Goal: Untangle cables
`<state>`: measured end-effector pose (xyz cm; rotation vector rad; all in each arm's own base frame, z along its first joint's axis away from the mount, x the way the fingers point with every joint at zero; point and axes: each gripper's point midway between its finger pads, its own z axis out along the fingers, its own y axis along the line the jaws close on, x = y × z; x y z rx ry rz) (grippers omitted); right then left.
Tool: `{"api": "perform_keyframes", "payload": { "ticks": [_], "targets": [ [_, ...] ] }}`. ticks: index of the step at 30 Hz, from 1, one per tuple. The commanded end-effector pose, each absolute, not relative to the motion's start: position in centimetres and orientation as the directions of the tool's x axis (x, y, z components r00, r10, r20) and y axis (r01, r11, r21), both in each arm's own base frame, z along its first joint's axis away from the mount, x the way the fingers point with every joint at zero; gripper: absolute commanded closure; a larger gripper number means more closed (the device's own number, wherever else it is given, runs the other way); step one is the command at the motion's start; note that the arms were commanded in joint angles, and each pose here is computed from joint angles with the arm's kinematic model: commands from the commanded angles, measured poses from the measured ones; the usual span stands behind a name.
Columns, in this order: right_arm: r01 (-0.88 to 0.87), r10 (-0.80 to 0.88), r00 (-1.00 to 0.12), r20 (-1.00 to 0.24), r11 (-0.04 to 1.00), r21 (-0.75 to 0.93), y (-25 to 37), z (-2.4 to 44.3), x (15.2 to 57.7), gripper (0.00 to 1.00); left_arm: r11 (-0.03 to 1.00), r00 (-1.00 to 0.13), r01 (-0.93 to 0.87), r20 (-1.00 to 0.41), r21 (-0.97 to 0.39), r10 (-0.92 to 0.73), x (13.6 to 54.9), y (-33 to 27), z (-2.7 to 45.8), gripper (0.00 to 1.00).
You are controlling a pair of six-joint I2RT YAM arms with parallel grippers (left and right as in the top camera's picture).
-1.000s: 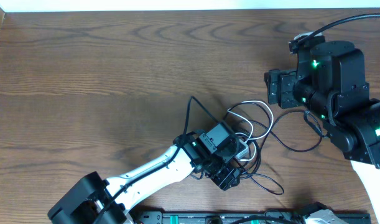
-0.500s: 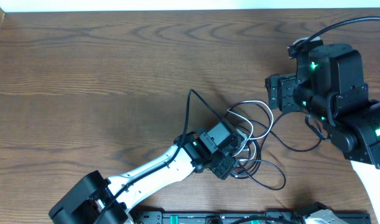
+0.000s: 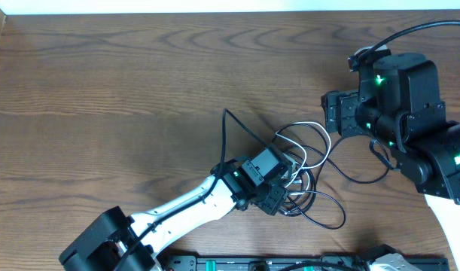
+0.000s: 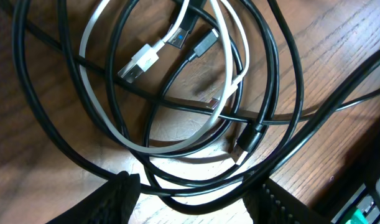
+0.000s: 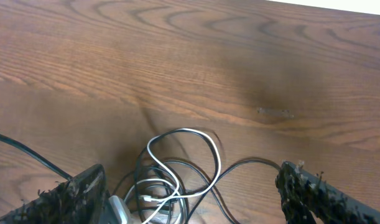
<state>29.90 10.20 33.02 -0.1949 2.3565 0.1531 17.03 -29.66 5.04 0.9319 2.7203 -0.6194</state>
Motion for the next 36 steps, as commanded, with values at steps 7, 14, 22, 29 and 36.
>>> {"api": "perform_keyframes", "payload": {
  "ticks": [7,14,22,29,36],
  "targets": [
    [-0.191,-0.103,-0.704,-0.703,0.98,0.047,10.0,33.3,29.7,0.16,0.723,-0.785,0.619,-0.277,-0.306,0.555,16.1,-30.2,3.2,0.46],
    [-0.191,-0.104,-0.705,-0.702,0.98,0.047,10.0,33.2,29.6,0.16,0.707,-0.769,0.638,-0.299,-0.304,0.565,16.3,-30.5,3.4,0.89],
    [-0.189,-0.133,-0.697,-0.704,0.982,0.002,9.4,33.3,29.8,0.18,0.751,-0.793,0.599,-0.332,-0.276,0.51,18.6,-28.9,5.8,0.93],
    [-0.169,-0.132,-0.696,-0.706,0.985,-0.017,9.0,33.3,29.9,0.19,0.868,-0.862,0.417,-0.419,-0.268,0.284,24.9,-21.4,12.1,0.92],
    [-0.187,-0.141,-0.719,-0.681,0.982,-0.006,9.3,32.6,29.4,0.18,0.897,-0.848,0.248,-0.53,-0.366,0.018,29.0,-13.3,17.2,0.93]
  ]
}}
